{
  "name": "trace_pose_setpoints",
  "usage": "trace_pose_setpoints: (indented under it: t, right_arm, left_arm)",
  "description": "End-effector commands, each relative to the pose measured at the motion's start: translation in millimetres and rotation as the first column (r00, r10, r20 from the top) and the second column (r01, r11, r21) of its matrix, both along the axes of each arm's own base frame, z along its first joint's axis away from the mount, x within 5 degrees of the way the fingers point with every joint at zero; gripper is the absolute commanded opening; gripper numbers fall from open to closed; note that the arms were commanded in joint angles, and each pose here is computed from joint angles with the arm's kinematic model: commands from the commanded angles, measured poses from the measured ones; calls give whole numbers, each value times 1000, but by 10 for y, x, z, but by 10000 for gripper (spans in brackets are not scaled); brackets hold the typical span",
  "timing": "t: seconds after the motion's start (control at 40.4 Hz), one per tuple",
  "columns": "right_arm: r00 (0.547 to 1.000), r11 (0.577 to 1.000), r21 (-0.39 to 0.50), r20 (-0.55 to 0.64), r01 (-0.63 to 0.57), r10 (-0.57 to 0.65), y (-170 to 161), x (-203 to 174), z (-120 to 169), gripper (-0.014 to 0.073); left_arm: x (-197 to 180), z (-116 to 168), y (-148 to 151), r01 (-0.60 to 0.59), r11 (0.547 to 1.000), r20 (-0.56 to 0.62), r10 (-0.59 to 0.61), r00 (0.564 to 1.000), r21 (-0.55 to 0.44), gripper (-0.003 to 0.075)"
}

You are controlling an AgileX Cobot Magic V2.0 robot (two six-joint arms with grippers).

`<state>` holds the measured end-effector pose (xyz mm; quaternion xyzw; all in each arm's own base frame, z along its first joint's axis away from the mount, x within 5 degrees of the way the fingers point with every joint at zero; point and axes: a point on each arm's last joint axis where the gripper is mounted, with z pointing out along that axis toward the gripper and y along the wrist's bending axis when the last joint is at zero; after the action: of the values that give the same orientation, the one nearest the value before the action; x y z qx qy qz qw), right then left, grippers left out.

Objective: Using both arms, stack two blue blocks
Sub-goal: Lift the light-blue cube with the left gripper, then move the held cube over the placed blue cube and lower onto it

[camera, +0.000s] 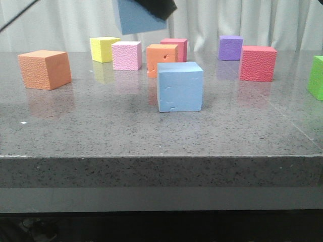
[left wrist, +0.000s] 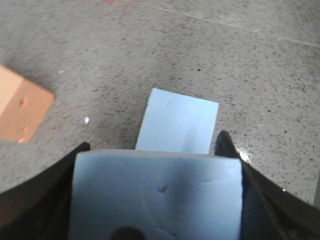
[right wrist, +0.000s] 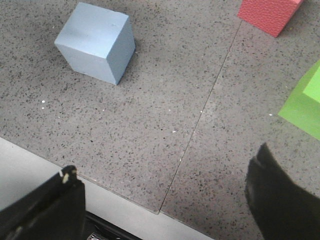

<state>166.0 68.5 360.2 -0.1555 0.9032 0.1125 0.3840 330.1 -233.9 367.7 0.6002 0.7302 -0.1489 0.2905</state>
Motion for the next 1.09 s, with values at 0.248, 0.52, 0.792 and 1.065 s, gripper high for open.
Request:
trace_pose_setpoints:
  t: [0.248,0.52,0.792,1.065]
  right_arm:
    - [997,1000,20,81,4,-6,-8,15,123,652]
    - [997,1000,20,81,4,-6,-8,15,123,652]
    - [997,1000,20,81,4,-6,-8,15,123,652]
    - [997,1000,20,81,4,-6,-8,15,123,652]
  left_arm:
    - [45,252,-223,166,979,30,-164,986,-116,417]
    - [22,213,-381,207,975,44,-204,978,-84,417]
    - [31,154,-420,210,976,39,-208,977,-62,417]
    - [53,47,-415,191,981,6,-191,982,-35,417]
